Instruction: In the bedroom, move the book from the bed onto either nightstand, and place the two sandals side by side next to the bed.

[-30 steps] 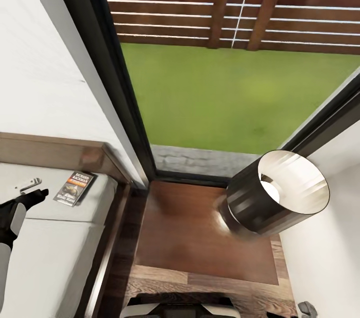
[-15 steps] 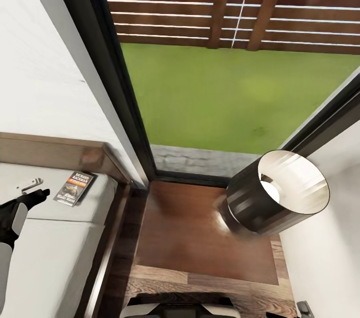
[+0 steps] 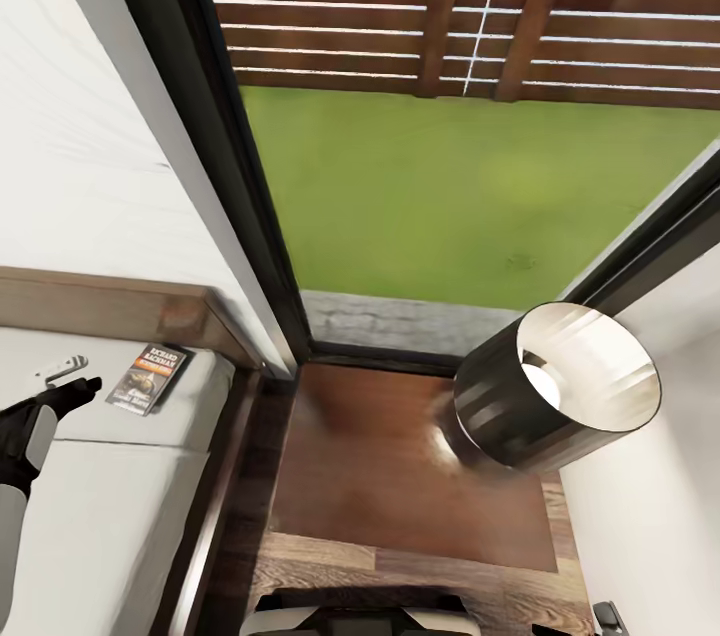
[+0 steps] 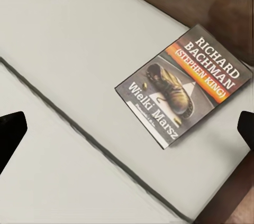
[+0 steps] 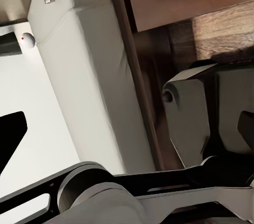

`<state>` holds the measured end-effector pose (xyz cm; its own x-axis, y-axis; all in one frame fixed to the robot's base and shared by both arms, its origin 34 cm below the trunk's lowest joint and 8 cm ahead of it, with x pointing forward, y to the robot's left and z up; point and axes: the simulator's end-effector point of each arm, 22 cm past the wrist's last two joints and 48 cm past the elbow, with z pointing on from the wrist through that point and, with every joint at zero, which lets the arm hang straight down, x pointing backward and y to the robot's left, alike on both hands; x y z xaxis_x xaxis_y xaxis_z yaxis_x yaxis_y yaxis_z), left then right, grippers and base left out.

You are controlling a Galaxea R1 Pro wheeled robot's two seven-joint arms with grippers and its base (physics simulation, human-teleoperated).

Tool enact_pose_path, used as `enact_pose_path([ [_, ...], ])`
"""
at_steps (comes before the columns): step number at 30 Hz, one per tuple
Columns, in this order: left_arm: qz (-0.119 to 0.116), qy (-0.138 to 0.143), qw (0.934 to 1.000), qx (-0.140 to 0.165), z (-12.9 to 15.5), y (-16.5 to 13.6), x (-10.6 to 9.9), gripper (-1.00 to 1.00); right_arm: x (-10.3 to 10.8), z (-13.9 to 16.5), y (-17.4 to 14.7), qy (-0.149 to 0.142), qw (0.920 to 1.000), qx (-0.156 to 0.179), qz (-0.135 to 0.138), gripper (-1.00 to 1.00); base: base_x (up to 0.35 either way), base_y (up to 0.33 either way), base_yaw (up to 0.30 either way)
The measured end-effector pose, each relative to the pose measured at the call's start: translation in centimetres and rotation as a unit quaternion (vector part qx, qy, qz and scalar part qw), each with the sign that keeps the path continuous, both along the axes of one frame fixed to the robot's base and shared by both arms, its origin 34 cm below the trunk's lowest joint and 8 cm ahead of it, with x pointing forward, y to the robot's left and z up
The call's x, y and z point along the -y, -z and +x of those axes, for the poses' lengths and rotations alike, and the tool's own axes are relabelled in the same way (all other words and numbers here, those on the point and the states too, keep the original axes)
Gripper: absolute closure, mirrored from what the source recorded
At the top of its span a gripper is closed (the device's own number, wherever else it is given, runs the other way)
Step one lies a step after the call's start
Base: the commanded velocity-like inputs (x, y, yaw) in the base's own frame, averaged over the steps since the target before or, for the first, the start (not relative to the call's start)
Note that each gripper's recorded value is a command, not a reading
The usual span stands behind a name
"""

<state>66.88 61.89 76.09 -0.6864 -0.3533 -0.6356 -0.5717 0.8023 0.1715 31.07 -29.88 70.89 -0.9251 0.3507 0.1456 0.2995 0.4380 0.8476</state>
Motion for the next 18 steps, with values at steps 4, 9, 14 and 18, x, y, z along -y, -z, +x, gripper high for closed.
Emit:
enact_pose_path([
  [4, -0.001, 0.000, 1.0000, -0.001, 0.00, 0.07, 0.07, -1.00, 0.00, 0.02, 0.01, 0.000, 1.0000, 0.000, 0.000, -1.00, 0.135, 0.000, 0.000],
  [9, -0.002, 0.001, 1.0000, -0.001, 0.02, 0.12, 0.16, -1.00, 0.00, 0.02, 0.01, 0.000, 1.0000, 0.000, 0.000, -1.00, 0.034, 0.000, 0.000],
  [14, -0.003, 0.001, 1.0000, -0.001, 0.03, 0.19, 0.27, -1.00, 0.00, 0.01, 0.01, 0.000, 1.0000, 0.000, 0.000, -1.00, 0.005, 0.000, 0.000],
  [18, -0.003, 0.001, 1.0000, 0.000, 0.05, 0.20, 0.30, -1.00, 0.00, 0.02, 0.01, 0.000, 1.0000, 0.000, 0.000, -1.00, 0.002, 0.041, 0.000],
])
